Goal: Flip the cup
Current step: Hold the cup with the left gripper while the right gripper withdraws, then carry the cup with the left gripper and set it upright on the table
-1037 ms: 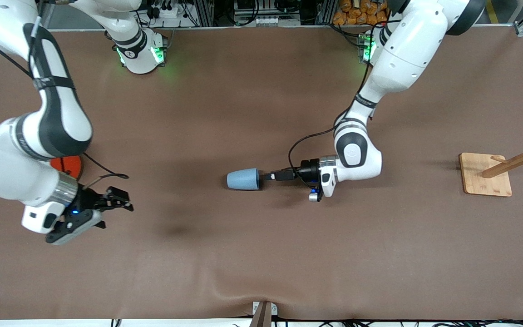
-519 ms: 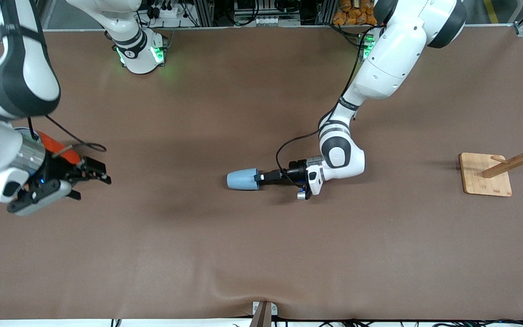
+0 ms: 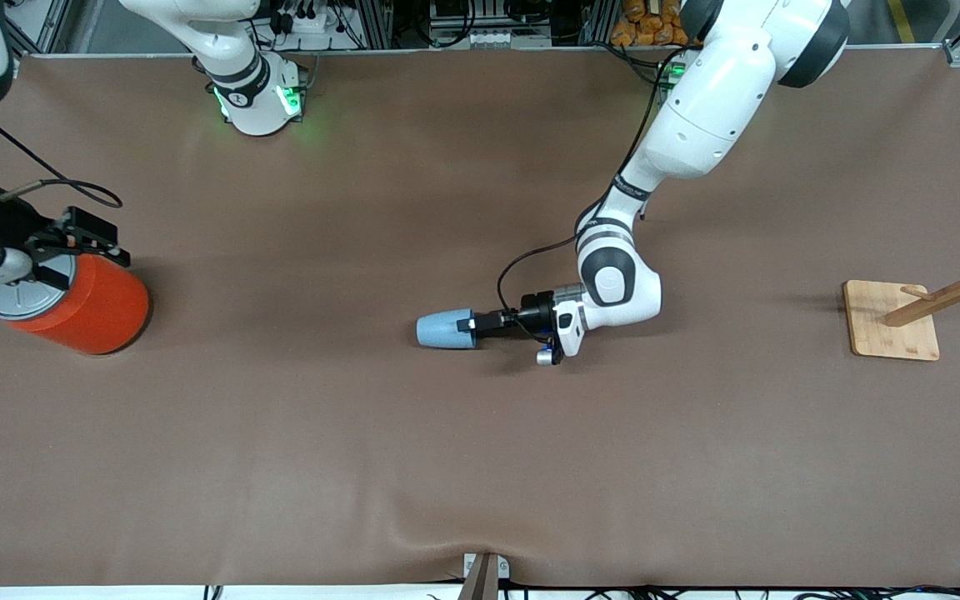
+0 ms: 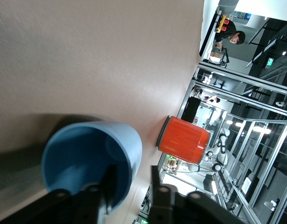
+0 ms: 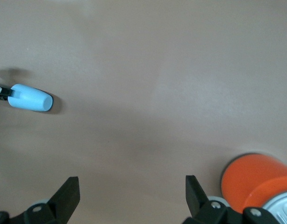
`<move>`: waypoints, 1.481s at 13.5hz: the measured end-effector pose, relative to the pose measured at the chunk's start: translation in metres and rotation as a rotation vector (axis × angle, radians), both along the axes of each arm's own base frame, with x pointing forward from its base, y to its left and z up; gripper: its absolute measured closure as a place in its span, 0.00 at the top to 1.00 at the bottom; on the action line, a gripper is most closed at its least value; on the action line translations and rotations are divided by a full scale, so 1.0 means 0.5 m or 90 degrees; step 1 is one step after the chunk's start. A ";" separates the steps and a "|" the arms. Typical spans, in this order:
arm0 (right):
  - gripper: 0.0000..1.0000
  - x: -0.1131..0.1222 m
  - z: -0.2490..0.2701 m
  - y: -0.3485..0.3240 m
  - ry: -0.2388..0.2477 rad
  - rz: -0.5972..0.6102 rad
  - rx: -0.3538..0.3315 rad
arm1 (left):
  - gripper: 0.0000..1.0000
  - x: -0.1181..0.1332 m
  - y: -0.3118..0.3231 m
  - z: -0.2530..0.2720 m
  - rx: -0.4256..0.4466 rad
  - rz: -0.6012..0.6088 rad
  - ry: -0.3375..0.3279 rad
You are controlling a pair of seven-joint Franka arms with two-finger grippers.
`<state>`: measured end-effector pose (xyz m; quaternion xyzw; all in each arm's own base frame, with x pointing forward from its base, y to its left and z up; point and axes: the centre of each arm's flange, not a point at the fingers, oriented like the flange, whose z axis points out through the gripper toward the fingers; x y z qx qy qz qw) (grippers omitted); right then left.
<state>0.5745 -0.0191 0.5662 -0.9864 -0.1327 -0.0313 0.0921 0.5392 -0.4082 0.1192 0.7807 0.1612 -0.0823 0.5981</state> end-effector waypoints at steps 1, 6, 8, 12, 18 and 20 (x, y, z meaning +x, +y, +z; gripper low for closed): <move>1.00 -0.006 0.002 -0.011 0.008 -0.005 -0.001 | 0.24 -0.004 -0.007 0.000 -0.001 0.000 0.001; 1.00 -0.055 0.014 -0.030 0.097 -0.098 -0.014 | 0.05 0.040 0.011 0.036 0.016 0.030 -0.029; 1.00 -0.061 0.022 -0.044 0.096 -0.116 -0.056 | 0.05 0.077 0.032 0.100 0.027 0.062 -0.038; 1.00 -0.063 0.052 -0.072 0.086 -0.186 -0.071 | 0.05 0.159 0.123 0.266 0.101 0.066 -0.037; 1.00 -0.076 0.137 -0.036 0.092 -0.260 -0.089 | 0.05 0.253 0.354 0.451 0.376 0.039 -0.014; 1.00 -0.077 0.142 -0.033 0.088 -0.261 -0.111 | 0.05 0.268 0.470 0.469 0.458 0.004 -0.015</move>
